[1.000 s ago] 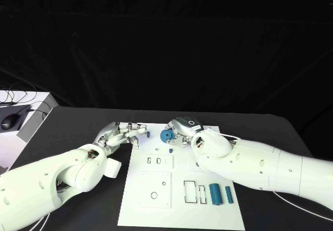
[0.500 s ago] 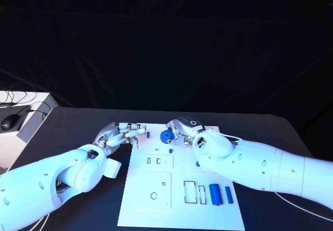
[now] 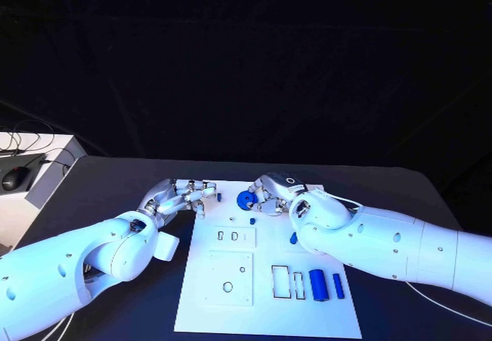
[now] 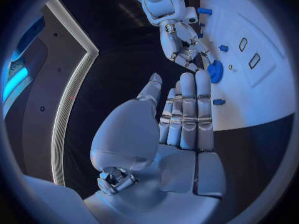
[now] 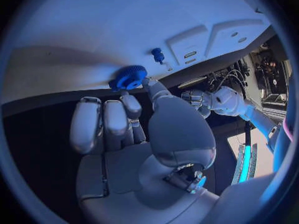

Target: Assemble the parts on the task board

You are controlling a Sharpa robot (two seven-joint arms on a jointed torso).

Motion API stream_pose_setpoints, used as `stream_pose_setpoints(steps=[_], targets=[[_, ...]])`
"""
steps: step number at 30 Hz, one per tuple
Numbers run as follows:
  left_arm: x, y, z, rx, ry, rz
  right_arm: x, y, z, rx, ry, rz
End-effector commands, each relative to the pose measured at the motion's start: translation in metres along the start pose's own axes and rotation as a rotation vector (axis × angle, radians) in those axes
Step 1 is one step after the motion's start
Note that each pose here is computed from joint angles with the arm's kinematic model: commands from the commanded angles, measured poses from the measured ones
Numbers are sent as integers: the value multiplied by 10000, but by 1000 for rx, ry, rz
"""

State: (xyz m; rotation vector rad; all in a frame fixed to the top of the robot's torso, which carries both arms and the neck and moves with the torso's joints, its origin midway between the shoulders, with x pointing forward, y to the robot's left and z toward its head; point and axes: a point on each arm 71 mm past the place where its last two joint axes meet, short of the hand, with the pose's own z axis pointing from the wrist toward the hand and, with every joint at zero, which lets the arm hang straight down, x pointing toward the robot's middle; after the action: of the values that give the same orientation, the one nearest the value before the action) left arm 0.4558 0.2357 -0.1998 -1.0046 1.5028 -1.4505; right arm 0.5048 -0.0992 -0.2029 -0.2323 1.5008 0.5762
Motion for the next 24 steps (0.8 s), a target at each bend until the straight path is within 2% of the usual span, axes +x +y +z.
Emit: stream_pose_setpoints(steps=[1,12,24], targets=[[17,-8,2,11,14,-5,33,0,-4,-6,49,46],[16,-5,3,10,15,-5,47,-24,-1,3,68,55],[5,1,8,10,11,-4,85,-93,-16,25,129,33]])
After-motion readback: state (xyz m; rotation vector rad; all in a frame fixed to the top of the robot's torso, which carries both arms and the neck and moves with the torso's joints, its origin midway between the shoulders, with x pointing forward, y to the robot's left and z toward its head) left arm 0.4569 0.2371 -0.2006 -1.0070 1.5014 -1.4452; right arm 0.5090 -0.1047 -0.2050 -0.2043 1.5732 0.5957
